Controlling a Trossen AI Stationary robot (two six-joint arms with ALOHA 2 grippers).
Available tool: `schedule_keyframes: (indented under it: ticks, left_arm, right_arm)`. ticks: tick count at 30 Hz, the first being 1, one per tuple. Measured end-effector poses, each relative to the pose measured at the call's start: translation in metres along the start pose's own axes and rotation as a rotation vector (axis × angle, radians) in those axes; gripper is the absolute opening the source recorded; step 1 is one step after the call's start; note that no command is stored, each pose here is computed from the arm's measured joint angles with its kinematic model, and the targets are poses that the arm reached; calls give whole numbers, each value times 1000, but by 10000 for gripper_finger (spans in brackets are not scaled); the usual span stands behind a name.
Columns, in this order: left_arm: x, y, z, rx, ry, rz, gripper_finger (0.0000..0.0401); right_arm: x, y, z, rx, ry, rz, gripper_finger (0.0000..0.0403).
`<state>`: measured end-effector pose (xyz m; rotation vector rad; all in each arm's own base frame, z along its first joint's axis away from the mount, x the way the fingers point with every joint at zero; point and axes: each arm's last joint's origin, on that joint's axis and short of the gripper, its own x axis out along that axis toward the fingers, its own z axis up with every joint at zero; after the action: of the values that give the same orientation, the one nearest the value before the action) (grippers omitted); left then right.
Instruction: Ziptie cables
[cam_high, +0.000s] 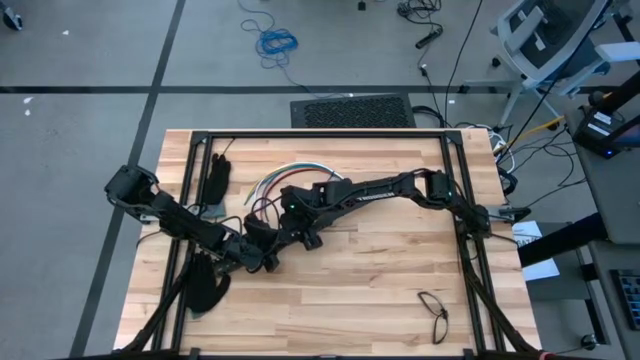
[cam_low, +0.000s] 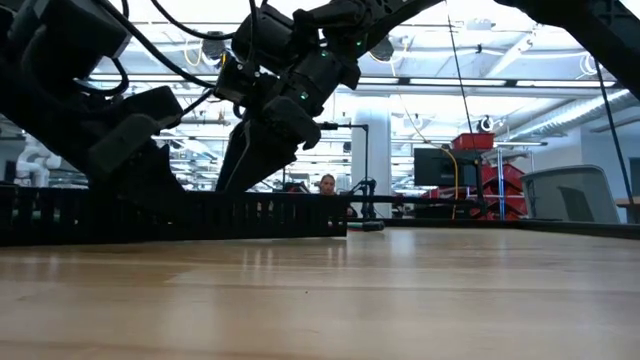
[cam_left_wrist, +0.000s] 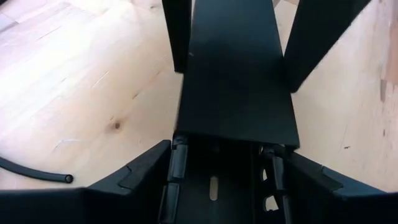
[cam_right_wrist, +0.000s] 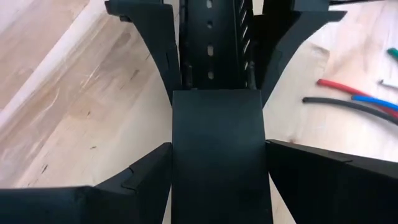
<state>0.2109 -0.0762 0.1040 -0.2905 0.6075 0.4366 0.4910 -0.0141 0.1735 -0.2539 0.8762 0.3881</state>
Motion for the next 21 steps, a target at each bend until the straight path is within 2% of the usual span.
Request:
schedule_keyframes:
  ticks: [5, 10, 21]
  left_arm:
    - [0, 0, 0, 1, -4, -3, 243]
    - [0, -2, 2, 73, -24, -18, 243]
    - [0, -3, 3, 64, -23, -33, 243]
  right_arm:
    - [0, 1, 1, -4, -5, 2, 238]
    - [1, 2, 1, -6, -8, 10, 238]
    - [0, 2, 1, 7, -4, 18, 238]
